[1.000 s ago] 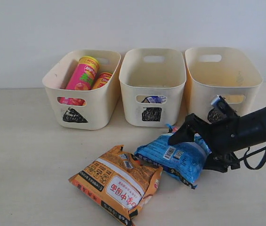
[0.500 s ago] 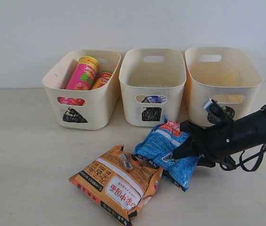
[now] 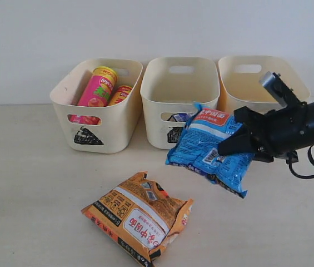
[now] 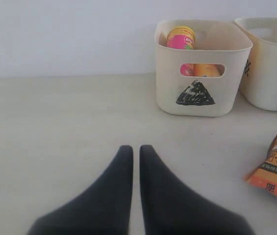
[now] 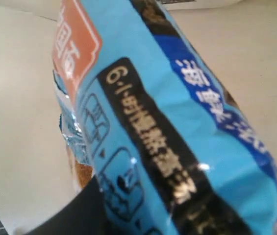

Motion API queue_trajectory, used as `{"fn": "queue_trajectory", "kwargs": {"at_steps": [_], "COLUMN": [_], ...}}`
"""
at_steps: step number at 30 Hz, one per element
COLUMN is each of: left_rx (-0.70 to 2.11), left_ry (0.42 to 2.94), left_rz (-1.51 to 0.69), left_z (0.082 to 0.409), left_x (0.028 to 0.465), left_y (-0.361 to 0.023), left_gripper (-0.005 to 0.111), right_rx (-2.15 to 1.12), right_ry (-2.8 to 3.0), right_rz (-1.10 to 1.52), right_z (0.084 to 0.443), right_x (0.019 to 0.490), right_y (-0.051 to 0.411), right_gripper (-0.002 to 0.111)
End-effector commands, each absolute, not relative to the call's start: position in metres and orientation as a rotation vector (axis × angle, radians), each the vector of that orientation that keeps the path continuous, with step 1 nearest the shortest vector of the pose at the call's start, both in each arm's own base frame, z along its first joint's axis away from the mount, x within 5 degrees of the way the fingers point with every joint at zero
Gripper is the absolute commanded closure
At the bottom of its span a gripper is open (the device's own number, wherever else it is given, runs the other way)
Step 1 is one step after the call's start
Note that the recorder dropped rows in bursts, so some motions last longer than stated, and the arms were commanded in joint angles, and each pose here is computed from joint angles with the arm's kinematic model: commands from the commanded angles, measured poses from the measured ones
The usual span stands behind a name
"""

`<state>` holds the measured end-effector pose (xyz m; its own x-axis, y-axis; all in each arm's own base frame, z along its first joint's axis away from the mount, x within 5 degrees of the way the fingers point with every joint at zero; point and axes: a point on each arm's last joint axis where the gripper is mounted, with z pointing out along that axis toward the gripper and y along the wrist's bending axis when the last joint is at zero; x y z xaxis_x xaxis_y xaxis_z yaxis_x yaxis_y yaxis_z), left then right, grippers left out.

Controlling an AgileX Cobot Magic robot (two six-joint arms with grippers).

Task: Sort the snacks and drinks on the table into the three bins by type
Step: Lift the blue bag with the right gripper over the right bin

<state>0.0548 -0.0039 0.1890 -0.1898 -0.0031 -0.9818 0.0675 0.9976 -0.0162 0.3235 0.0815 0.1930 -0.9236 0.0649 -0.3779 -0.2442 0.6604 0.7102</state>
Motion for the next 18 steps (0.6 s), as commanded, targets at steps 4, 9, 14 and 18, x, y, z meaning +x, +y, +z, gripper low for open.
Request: {"fn": "queue_trajectory", "kwargs": {"at_steps": [4,9,14,18], "left_rx": [0.041,0.041,0.041,0.041], "left_ry": [1.752,1.752,1.752,1.752], "left_rz": [-0.061,-0.061,-0.061,-0.061], "left_z": [0.189,0.189,0.189,0.189], "left_x": [0.055,0.055,0.055,0.055], "left_y": [-0.003,-0.003,-0.003,-0.003], "left_gripper": [0.103,0.103,0.103,0.103], "right_rx": [-0.250,-0.286,-0.262,-0.224], "right_ry": [2.381,2.285,2.259,2.218], "right_rz": [1.147,1.090,0.933,0.770], "right_z": [0.242,0.275,0.298,0.311], "right_x": [0.307,0.308,0.321,0.333], "right_y": [0.081,0.080,0.073,0.065], "right_gripper": [0.108,0.108,0.108,0.108]}}
